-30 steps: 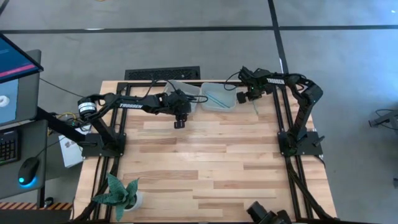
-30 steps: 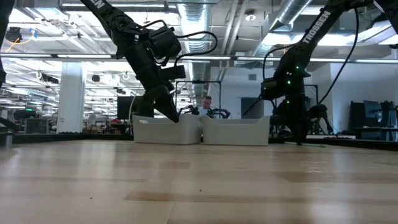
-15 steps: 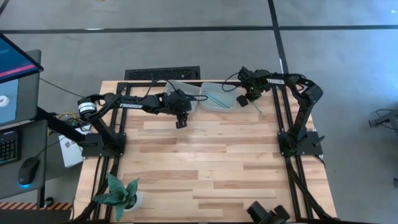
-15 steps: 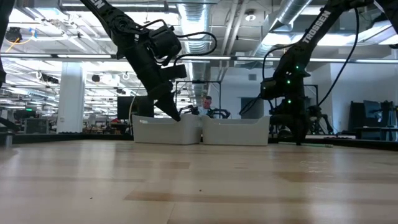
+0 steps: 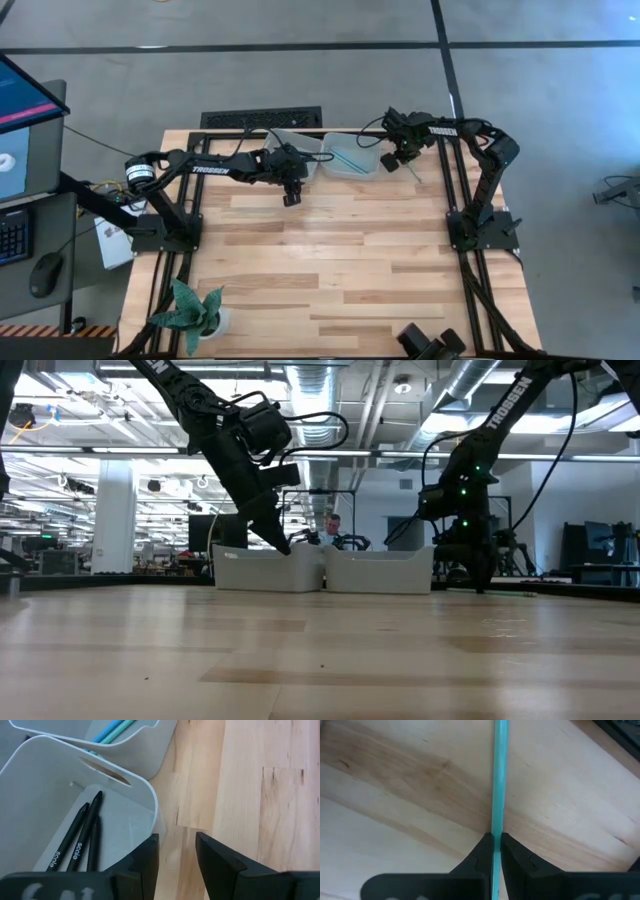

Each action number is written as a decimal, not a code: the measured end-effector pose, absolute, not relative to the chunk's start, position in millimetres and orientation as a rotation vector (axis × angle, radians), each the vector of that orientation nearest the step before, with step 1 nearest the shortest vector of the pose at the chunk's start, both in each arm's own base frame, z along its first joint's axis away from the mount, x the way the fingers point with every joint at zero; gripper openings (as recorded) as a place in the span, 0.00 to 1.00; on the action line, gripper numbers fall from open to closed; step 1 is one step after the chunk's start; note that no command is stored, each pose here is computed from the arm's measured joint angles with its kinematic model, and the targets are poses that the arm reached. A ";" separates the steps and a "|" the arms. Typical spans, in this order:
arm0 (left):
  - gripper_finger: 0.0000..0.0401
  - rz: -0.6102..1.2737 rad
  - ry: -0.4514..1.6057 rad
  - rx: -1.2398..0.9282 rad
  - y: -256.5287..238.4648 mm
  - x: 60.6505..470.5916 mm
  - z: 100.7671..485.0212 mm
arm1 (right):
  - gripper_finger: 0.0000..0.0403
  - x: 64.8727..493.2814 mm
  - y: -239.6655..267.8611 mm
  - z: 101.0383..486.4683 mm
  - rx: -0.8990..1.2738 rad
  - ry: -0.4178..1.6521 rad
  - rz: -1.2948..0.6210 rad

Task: Sort pens & pencils
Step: Put the light green pencil into the right gray bin

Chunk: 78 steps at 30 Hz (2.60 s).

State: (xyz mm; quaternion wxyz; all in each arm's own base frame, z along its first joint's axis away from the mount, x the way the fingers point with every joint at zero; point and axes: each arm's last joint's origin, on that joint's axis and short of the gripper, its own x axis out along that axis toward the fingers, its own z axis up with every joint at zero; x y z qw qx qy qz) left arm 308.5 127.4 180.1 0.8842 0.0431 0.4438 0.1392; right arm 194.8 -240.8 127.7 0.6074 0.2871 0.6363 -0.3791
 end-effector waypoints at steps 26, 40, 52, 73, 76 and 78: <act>0.30 0.295 0.923 0.081 127.4 308.5 180.0 | 0.12 204.1 -256.0 162.6 0.677 1.488 -0.865; 0.30 0.299 0.921 0.071 127.5 308.4 180.0 | 0.12 215.6 -281.3 212.1 0.659 1.346 -0.938; 0.30 0.300 0.921 0.070 127.5 308.4 180.0 | 0.12 247.8 -291.2 287.2 0.500 1.119 -0.912; 0.30 0.263 0.988 0.053 114.3 307.5 175.7 | 0.12 326.9 -224.2 306.8 0.227 1.000 -0.648; 0.30 0.231 1.020 0.067 106.5 307.5 173.9 | 0.12 328.3 -223.9 295.1 0.212 1.036 -0.631; 0.30 0.215 1.025 0.074 101.2 308.7 173.6 | 0.12 327.5 -223.8 286.7 0.218 1.061 -0.628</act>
